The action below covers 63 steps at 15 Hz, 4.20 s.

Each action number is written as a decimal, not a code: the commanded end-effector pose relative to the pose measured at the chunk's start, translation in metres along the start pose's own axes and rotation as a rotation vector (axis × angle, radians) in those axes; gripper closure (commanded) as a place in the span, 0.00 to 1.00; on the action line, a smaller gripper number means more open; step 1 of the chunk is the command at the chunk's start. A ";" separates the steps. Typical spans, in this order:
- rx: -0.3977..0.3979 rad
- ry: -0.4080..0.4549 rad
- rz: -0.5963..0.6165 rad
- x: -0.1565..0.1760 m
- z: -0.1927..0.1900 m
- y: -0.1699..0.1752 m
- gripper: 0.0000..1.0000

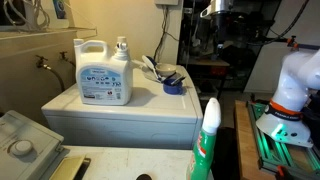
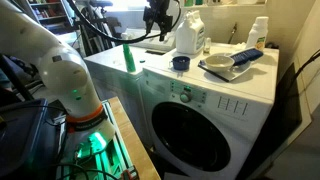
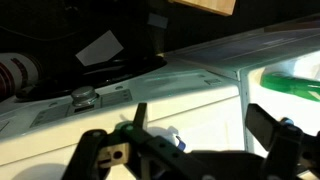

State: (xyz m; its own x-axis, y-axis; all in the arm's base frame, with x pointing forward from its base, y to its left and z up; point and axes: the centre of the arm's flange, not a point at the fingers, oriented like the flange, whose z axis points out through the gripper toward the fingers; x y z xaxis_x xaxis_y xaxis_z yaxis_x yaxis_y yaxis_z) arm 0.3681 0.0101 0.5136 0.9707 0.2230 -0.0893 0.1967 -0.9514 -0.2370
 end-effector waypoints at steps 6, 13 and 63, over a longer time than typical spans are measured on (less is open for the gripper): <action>0.000 0.000 0.000 0.000 0.000 0.000 0.00; 0.000 0.000 0.000 0.000 0.000 0.000 0.00; 0.128 0.397 1.003 0.175 0.103 0.218 0.96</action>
State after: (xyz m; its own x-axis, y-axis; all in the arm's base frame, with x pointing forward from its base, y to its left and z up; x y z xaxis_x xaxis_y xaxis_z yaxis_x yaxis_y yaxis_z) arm 0.5679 -0.1339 0.3422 0.6772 -0.7357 0.0122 -0.6941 -0.6442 -0.3213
